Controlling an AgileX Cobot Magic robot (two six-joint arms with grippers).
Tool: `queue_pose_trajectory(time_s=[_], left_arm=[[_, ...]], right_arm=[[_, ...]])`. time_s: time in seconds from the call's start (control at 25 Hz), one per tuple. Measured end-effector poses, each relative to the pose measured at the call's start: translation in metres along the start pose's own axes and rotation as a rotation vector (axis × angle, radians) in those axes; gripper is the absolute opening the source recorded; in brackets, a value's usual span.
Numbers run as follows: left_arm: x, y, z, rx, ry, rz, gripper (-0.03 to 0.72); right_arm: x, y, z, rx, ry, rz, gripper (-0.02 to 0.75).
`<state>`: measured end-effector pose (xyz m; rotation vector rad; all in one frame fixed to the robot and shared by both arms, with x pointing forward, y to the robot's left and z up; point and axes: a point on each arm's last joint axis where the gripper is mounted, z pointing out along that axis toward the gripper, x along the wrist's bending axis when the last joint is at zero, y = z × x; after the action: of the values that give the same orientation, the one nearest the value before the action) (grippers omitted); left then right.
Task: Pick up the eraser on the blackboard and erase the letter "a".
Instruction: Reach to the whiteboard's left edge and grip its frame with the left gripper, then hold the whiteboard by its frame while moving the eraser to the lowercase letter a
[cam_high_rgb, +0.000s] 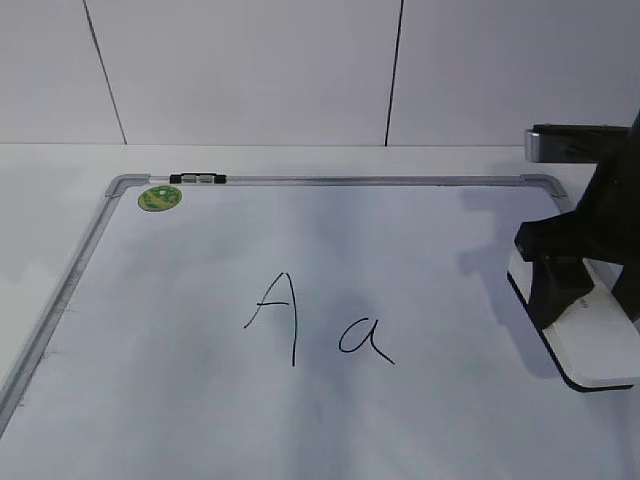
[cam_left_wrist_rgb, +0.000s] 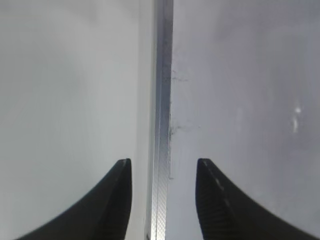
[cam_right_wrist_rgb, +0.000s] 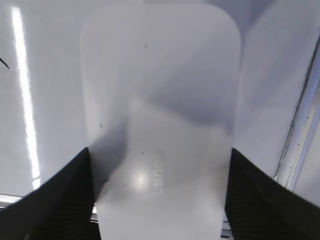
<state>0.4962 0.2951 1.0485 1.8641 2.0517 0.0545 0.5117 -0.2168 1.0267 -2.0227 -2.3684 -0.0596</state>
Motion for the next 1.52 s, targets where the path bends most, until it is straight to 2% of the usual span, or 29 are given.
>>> queue_pose_trajectory(time_s=[0.16, 0.36, 0.56, 0.72, 1.08, 1.52], left_arm=[[0.004, 0.018, 0.019, 0.018, 0.007, -0.007, 0.322], [0.006, 0.038, 0.040, 0.055, 0.006, -0.009, 0.322], [-0.005, 0.048, 0.058, 0.058, 0.011, 0.060, 0.323], [-0.014, 0.054, 0.076, 0.090, 0.020, 0.108, 0.323], [-0.006, 0.053, 0.120, 0.202, 0.040, 0.096, 0.323], [-0.004, 0.058, 0.134, 0.193, 0.046, 0.090, 0.322]], right_arm=[[0.008, -0.001, 0.001, 0.003, 0.004, -0.026, 0.541], [0.031, 0.004, 0.006, 0.015, -0.017, -0.112, 0.541], [0.043, 0.014, 0.007, 0.006, -0.021, -0.147, 0.541], [0.044, 0.019, 0.000, -0.025, -0.026, -0.146, 0.541], [0.043, 0.019, 0.000, -0.026, -0.028, -0.140, 0.541], [0.043, 0.019, 0.000, -0.026, -0.029, -0.140, 0.541]])
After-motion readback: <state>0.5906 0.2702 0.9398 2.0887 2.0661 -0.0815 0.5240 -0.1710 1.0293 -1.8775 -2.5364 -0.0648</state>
